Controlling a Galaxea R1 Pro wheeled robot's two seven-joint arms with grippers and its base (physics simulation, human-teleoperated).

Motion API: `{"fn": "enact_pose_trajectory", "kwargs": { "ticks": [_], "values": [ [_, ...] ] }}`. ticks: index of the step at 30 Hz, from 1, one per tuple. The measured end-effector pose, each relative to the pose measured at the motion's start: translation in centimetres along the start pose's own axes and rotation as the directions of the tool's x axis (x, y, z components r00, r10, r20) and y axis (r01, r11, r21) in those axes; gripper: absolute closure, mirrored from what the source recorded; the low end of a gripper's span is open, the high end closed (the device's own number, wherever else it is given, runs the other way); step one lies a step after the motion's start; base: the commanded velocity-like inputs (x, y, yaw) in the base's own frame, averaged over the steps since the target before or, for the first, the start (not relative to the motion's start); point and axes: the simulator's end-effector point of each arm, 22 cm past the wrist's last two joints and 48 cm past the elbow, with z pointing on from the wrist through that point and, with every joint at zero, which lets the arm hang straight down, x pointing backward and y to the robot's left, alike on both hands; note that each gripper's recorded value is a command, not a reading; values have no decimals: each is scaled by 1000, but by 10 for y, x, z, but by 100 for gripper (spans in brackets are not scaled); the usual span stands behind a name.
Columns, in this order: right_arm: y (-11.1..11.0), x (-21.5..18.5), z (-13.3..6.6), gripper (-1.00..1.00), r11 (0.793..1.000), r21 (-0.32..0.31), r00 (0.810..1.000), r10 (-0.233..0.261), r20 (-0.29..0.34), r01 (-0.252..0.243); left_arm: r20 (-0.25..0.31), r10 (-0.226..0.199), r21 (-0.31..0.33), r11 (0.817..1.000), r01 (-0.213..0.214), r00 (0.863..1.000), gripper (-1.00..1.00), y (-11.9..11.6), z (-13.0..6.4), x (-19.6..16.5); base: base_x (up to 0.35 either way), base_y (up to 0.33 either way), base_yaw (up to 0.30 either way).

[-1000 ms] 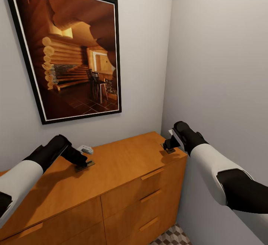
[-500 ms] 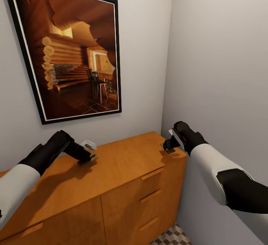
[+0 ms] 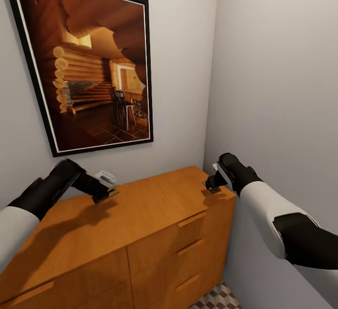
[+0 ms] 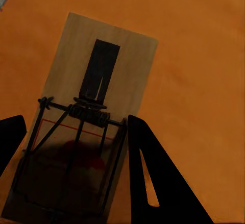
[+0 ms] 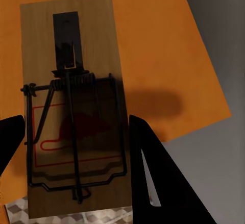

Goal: Take the four mousetraps from the cabinet in the bathroom and place them on the bathroom floor. Make sure all four end up on the same floor surface, and ensure that at least two of them are either under or directly next to the same bathroom sink.

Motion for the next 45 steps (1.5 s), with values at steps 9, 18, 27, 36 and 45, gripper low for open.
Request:
{"fn": "enact_pose_trajectory", "kwargs": {
  "ticks": [9,18,27,36,45],
  "values": [
    [9,-8,-5,100,1000,-8,1000,-10,20,10,180,-177,-9,983,181,968,100,55,-51,-20,-30,-8,0],
    [71,-25,-17,100,995,-75,997,-55,57,59,244,-261,-97,952,291,934,100,119,-96,2,-281,-21,0],
    [97,-47,-36,100,991,-107,990,-65,122,78,245,-276,-97,947,306,929,100,125,-100,7,-315,-1,0],
    [103,-48,-38,100,990,-115,990,-66,127,81,221,-295,-94,942,321,930,100,126,-91,19,-322,0,0],
    [100,-49,-38,100,991,-110,989,-65,129,80,233,-274,-106,947,304,933,100,125,-96,13,-324,0,0]
  ]
}}
